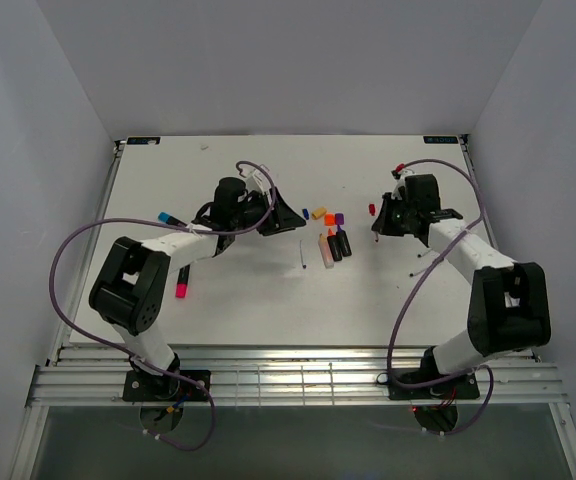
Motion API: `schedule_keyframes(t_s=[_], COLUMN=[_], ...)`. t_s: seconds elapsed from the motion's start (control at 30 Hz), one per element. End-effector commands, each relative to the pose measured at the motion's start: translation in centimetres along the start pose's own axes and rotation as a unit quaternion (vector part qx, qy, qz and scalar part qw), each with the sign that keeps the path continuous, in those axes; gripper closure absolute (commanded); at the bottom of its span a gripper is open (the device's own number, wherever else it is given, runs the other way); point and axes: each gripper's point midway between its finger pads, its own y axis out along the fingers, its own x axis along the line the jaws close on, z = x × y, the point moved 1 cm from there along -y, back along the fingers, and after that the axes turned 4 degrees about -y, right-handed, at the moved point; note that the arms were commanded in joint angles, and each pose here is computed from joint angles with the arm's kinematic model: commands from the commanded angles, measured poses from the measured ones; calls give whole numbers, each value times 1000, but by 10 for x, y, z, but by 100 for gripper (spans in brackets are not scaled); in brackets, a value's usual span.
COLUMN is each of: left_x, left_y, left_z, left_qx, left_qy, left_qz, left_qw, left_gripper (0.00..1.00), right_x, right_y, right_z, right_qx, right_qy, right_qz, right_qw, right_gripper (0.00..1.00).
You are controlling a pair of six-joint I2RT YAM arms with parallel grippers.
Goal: Open the pen caps
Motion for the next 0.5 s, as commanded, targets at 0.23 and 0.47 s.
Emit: schedule_keyframes(t_s=[0.23, 0.47], left_x=[-40, -34], left_y=[-18, -18], left_z=[18, 32], left_qx=[15, 24], left_qy=[-22, -60], left_qz=[99, 88], left_qw=[995, 994], left_gripper=[38, 39], right_x=[147, 176], right_y=[-58, -64], right_z=[51, 55], right_qx=[0, -3], right_qy=[-53, -70], right_qz=[-253, -268], right_qw=[966, 961], right_gripper=[92, 92])
